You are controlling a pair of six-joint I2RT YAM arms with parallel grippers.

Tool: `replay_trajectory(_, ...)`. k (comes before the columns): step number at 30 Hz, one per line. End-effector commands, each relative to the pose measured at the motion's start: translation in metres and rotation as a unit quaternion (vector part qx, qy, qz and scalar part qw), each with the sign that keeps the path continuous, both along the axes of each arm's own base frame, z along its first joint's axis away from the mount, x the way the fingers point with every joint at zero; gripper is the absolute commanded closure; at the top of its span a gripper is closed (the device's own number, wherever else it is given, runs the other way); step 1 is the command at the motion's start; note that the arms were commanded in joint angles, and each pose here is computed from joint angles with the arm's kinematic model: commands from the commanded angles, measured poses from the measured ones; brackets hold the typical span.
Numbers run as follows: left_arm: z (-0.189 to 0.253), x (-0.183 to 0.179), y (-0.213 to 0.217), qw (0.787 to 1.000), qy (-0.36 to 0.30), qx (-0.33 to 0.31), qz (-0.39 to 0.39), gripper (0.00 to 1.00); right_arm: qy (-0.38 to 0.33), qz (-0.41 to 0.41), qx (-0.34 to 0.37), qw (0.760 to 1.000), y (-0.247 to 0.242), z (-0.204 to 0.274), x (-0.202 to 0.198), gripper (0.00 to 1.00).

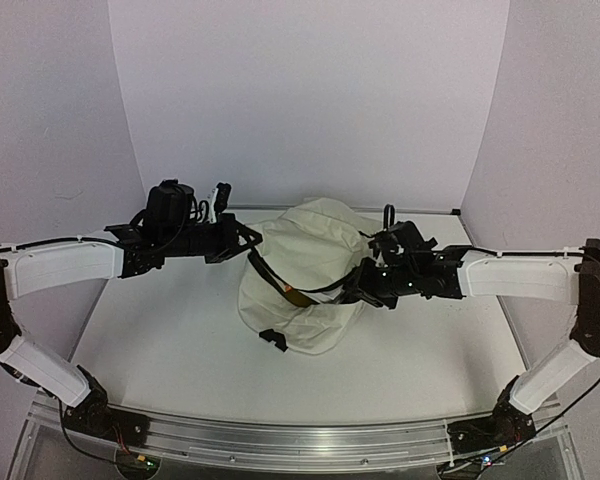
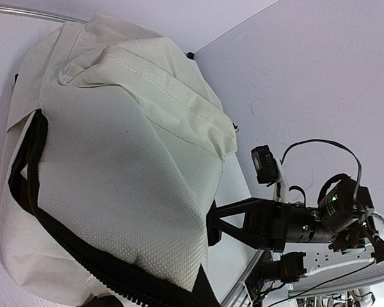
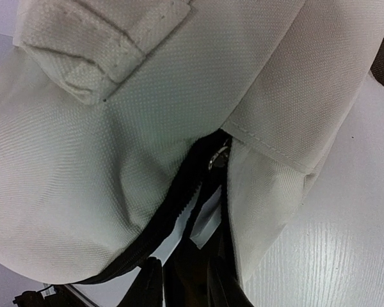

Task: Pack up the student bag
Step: Zip the student bag at the center of the board.

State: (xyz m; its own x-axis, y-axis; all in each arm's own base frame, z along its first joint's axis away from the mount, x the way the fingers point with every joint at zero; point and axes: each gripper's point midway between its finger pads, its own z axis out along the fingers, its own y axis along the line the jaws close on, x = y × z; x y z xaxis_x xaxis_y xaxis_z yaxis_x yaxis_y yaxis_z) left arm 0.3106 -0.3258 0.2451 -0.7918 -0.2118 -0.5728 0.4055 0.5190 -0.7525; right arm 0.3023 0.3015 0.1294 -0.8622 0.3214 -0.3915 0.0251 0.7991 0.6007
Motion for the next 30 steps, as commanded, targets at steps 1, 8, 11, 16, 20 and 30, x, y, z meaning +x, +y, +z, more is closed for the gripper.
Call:
replay_trajectory(1, 0.023, 0.003, -0.007, 0.999, -0.03, -0.025, -0.009, 1.0, -0.025, -0.011, 0.007, 1.0, 0.008, 0.012, 0.013, 0.77)
replay_trajectory(8, 0.019, 0.003, -0.01, 0.999, -0.022, -0.026, -0.015, 1.0, -0.03, -0.017, -0.004, 0.999, 0.008, 0.007, 0.019, 0.78)
replay_trajectory(11, 0.018, 0.003, -0.01, 0.999, -0.021, -0.026, -0.016, 1.0, -0.036, -0.019, -0.007, 0.999, 0.009, 0.009, 0.023, 0.81)
replay_trajectory(16, 0.015, 0.002, -0.011, 0.999, -0.017, -0.024, -0.018, 1.0, -0.041, -0.014, -0.009, 0.999, 0.012, 0.011, 0.025, 0.92)
replay_trajectory(20, 0.01, 0.002, -0.009, 1.0, -0.013, -0.004, -0.019, 0.89, -0.045, -0.004, -0.003, 0.999, 0.013, 0.018, 0.021, 1.0)
replay_trajectory(30, 0.031, 0.005, 0.061, 0.977, -0.079, 0.18, 0.079, 0.44, -0.041, 0.059, 0.032, 0.997, 0.01, 0.038, -0.013, 1.0)
